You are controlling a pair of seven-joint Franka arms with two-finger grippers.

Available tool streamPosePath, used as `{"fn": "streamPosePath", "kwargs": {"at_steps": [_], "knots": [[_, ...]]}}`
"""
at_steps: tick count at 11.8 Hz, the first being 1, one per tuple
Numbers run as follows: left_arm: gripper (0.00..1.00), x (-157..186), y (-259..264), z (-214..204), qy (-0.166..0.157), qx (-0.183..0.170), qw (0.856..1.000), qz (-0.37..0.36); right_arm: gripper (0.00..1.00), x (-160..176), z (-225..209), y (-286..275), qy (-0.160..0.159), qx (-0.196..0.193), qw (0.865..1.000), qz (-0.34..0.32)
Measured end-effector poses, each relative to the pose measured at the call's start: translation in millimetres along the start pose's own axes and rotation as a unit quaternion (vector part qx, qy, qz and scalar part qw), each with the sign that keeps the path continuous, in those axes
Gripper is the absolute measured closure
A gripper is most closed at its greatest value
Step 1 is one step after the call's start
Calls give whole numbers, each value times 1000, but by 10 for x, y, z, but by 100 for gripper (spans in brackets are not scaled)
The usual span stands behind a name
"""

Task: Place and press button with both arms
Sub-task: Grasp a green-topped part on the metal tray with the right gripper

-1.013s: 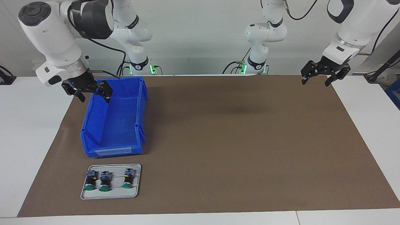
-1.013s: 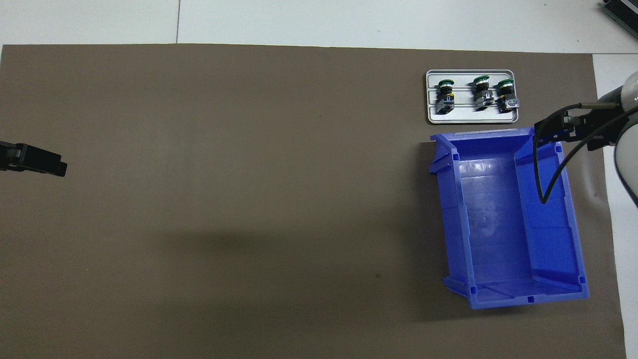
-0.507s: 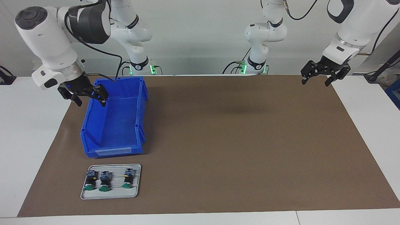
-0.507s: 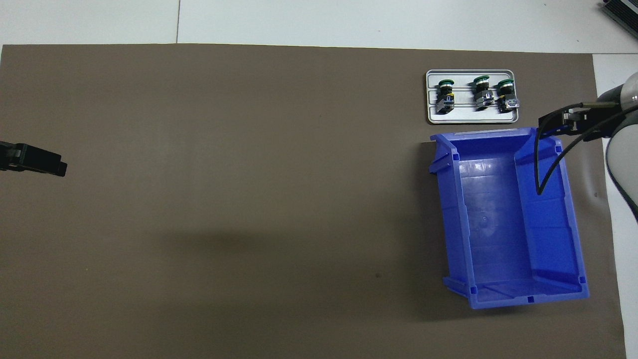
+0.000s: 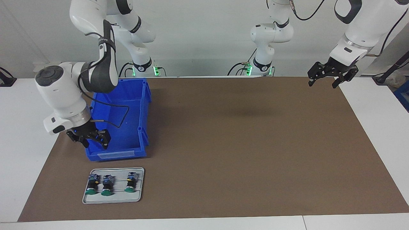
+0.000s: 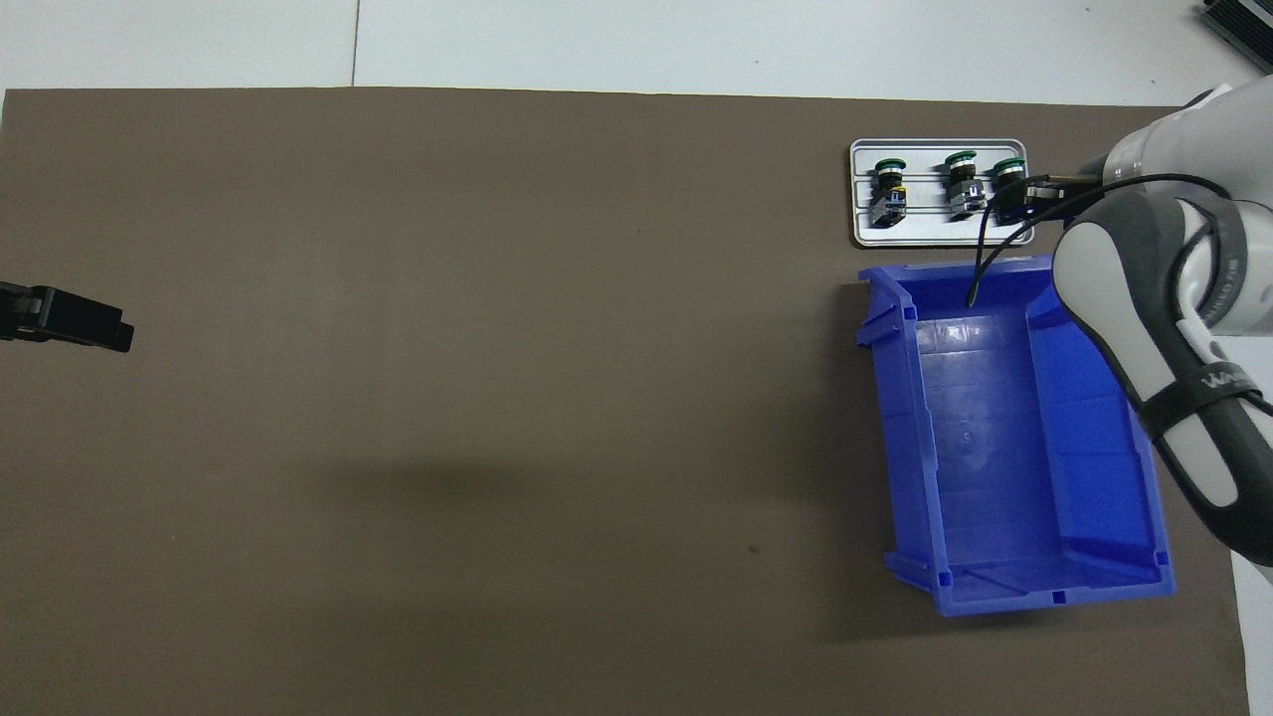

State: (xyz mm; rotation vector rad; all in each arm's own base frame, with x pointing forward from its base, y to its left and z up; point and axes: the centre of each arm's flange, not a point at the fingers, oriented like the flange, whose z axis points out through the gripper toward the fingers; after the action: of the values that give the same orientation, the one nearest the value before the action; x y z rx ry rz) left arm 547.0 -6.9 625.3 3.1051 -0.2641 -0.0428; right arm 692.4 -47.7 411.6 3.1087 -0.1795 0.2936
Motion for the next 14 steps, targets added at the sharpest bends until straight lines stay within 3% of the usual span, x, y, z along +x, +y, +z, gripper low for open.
{"fn": "streamPosePath", "kwargs": {"at_steps": [7,14], "knots": [[0,0,0,0,0,0,1000,0,27,189,962,2,60,7,998,-12],[0,0,0,0,0,0,1000,0,29,233,1076,-184,81,13,996,-23]]}}
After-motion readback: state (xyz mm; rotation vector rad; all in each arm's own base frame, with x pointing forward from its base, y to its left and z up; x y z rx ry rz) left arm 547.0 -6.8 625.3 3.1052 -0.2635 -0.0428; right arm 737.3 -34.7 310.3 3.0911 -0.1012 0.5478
